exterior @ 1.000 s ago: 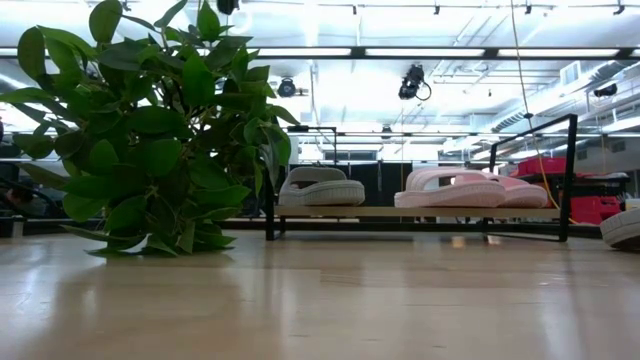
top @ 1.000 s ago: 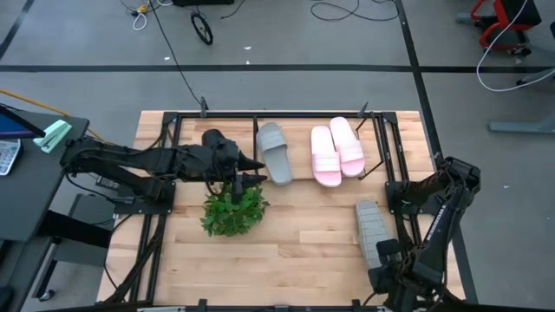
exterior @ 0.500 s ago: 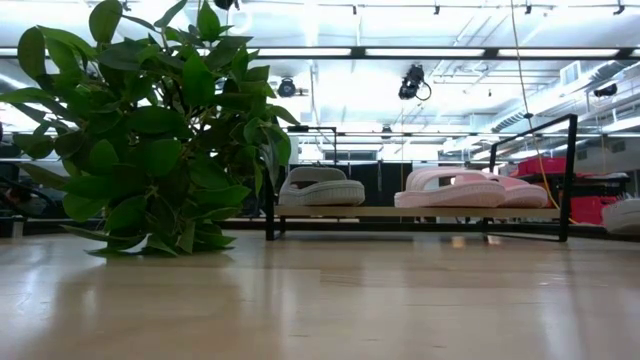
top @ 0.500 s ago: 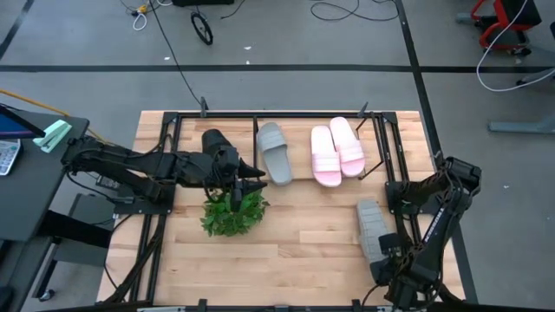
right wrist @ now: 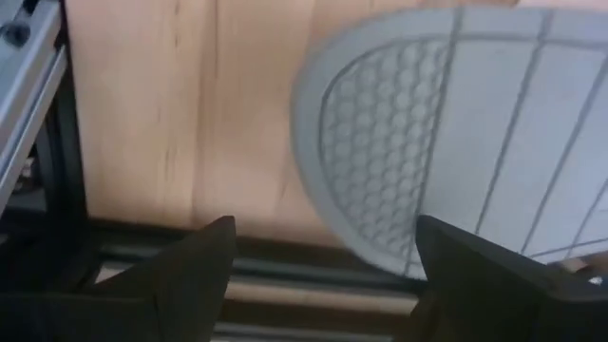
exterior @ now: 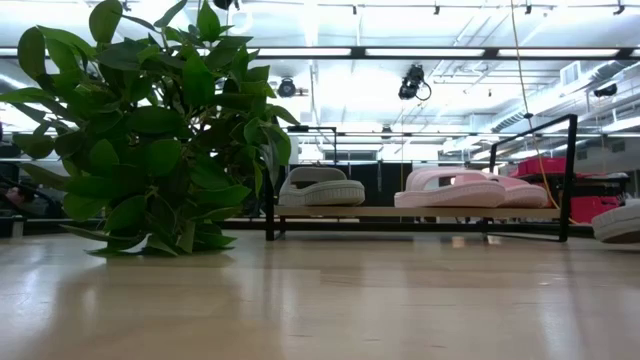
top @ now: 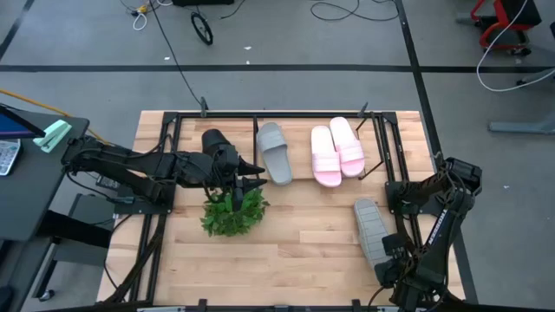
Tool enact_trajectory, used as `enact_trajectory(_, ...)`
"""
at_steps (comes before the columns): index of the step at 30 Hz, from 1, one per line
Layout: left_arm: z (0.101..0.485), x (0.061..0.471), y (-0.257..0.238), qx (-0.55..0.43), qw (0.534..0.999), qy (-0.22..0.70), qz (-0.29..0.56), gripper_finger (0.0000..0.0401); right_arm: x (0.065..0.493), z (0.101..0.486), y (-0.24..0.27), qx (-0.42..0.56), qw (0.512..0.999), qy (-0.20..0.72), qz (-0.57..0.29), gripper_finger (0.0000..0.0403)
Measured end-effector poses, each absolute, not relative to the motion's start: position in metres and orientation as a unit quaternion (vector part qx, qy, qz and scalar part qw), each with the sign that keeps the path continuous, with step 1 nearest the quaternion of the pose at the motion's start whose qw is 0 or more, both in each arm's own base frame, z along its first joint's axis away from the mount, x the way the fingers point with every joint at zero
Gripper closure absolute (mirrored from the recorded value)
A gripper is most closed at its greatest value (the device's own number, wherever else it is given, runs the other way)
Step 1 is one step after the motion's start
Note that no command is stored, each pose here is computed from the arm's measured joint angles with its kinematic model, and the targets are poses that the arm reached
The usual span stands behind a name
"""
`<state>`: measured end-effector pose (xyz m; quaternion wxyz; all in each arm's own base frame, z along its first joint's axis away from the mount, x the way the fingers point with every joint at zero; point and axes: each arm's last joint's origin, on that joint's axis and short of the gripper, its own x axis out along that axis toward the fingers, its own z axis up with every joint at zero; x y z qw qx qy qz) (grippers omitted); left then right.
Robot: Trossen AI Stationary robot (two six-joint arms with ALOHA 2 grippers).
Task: Pick and place slides into the shelf
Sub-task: Put the gray slide on the shelf
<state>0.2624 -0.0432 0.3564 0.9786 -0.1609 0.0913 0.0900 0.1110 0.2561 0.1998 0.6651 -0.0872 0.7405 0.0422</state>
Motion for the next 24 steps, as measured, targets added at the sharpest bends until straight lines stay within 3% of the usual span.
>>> enact_trajectory(8,0.3565,0.2623,-0.0424,-0.152,0.979,0.089,0.102,0.0228,0.1029,0.2096,0.2551,-0.079,0.667,0.741,-0.023,0.0078)
enact_trajectory(24,0.3566,0.262,-0.0413,-0.129,0.98,0.087,0.124,0.0229,0.1016,0.2063,0.2555,-0.13,0.681,0.72,0.015,0.0089)
